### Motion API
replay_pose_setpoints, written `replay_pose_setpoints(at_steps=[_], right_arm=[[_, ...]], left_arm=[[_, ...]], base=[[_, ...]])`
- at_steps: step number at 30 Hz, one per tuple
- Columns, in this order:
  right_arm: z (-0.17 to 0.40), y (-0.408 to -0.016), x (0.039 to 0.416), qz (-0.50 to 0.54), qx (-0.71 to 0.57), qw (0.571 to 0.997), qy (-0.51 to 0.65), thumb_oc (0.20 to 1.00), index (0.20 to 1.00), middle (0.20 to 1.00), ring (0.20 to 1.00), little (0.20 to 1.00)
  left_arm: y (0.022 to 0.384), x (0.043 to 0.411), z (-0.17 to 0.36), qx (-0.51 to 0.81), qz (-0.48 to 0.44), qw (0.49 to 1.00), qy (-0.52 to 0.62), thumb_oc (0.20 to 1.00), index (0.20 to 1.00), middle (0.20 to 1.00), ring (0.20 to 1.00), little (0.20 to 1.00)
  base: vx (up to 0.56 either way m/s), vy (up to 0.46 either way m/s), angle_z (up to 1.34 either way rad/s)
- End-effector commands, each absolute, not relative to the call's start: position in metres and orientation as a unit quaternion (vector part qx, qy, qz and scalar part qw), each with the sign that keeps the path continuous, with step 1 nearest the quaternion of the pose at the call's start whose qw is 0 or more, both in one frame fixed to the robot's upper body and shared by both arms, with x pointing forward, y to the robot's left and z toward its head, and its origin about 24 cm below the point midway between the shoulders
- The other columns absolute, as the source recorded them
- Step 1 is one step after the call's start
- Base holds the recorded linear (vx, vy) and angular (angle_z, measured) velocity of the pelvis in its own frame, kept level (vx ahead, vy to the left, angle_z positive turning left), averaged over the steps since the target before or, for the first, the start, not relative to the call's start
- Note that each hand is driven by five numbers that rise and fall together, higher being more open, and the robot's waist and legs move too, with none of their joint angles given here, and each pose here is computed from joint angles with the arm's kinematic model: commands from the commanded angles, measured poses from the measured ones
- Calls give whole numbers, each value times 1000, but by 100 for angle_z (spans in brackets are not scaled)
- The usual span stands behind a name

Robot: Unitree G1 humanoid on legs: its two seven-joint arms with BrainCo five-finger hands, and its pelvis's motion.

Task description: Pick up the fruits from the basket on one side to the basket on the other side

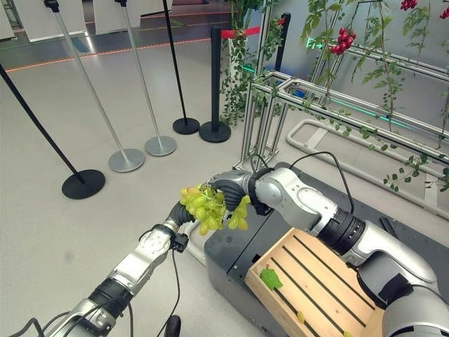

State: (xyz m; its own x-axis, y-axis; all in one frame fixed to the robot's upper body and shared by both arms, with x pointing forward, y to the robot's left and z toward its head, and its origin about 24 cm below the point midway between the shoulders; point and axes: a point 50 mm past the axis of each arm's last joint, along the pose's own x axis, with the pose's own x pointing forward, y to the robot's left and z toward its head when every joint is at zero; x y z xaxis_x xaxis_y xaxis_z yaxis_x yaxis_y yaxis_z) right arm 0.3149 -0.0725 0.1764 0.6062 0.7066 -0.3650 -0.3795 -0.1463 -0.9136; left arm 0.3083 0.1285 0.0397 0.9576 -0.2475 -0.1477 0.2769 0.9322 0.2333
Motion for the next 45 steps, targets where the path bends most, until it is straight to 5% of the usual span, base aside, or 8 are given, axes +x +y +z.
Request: replay_pose_setpoints(at_steps=[1, 20, 35, 45], right_arm=[[194, -69, 312, 412, -588, 673, -176, 1000, 1000, 1000, 1000, 1000], [121, -173, 302, 305, -461, 833, -17, 1000, 1000, 1000, 1000, 1000], [55, -221, 269, 164, -291, 941, 58, 1000, 1000, 1000, 1000, 1000], [43, -217, 257, 66, -168, 983, 22, 1000, 1000, 1000, 1000, 1000]], left_arm=[[137, 322, 76, 60, -106, 992, -28, 200, 200, 200, 200, 200], [178, 272, 45, -94, -55, 994, 13, 200, 200, 200, 200, 200], [202, 245, 28, -138, 10, 990, 24, 200, 200, 200, 200, 200], [209, 235, 17, -138, 55, 988, 29, 200, 200, 200, 200, 200]], base=[[-19, -49, -1], [-6, -52, 0], [-10, -68, 0], [-66, -5, 23]])
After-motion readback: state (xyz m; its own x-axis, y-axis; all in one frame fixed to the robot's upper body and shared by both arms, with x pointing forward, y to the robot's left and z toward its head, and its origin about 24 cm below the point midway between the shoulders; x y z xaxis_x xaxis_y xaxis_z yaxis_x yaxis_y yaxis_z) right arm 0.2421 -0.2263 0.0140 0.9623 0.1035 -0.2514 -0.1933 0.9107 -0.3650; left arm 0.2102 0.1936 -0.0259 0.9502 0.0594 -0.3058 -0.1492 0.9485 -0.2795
